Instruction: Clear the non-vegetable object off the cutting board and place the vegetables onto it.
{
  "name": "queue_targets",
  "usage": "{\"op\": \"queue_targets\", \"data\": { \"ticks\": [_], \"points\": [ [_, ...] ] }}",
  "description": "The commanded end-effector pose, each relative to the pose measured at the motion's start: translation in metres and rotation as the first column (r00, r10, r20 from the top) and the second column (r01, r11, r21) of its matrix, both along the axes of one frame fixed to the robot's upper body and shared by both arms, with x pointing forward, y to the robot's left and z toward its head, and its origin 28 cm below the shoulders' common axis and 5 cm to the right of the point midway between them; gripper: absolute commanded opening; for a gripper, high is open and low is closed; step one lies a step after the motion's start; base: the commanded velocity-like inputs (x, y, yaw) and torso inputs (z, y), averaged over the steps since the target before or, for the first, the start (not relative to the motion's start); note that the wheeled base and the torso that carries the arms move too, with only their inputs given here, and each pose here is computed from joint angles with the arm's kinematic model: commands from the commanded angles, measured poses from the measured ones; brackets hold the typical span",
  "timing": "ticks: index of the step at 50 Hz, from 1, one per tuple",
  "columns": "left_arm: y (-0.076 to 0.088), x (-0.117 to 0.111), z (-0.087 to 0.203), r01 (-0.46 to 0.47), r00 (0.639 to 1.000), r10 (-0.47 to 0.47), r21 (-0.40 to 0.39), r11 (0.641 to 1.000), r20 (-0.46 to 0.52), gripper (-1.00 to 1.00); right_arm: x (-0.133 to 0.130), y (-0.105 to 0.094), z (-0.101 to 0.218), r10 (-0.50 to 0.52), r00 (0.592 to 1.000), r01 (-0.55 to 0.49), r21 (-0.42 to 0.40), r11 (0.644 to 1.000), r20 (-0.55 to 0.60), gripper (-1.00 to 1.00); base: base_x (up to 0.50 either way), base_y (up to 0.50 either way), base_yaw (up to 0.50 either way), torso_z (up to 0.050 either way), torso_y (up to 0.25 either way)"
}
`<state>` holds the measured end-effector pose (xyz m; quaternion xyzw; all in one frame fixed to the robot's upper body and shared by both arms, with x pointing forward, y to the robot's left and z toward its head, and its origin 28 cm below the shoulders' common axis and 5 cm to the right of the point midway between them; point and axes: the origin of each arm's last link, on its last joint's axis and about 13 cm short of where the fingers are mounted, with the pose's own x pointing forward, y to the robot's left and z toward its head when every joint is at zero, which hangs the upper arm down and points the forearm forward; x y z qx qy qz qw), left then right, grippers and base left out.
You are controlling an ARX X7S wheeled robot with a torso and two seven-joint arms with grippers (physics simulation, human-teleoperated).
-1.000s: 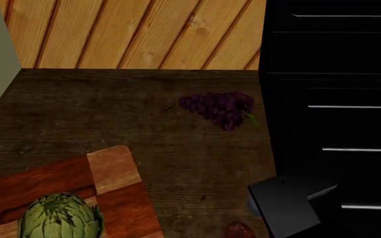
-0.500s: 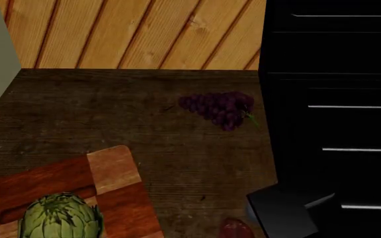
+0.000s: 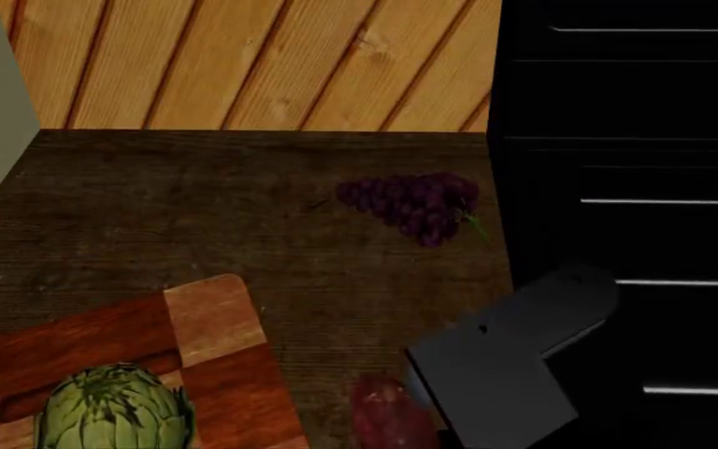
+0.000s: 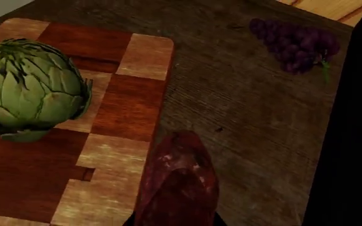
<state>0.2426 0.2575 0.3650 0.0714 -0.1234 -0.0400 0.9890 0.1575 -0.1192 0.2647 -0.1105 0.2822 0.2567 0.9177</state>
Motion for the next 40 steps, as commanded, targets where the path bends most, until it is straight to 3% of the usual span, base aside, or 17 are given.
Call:
{"op": "queue_targets", "data": {
  "ticks": [1, 23, 40],
  "points": [
    [0.03, -0.012, 0.008, -0.132, 0.991, 0.132, 0.114, 0.985, 0.007, 1.0, -0.008, 0.016, 0.013, 0.146, 0.985, -0.148, 0.007, 0.989, 0.09, -1.0, 0.02, 0.01, 0.03, 0.0, 0.0],
    [0.034, -0.015, 0.004, -0.148, 0.989, 0.148, 0.105, 0.983, 0.004, 1.0, -0.002, 0.047, 0.005, 0.285, 0.956, -0.288, 0.035, 0.957, 0.076, -1.0, 0.02, 0.0, 0.03, 0.001, 0.0],
    [0.036, -0.017, 0.005, -0.154, 0.988, 0.154, 0.102, 0.983, 0.006, 1.0, -0.006, 0.057, -0.002, 0.342, 0.939, -0.344, 0.06, 0.937, 0.038, -1.0, 0.02, 0.0, 0.03, 0.0, 0.0]
  ]
}}
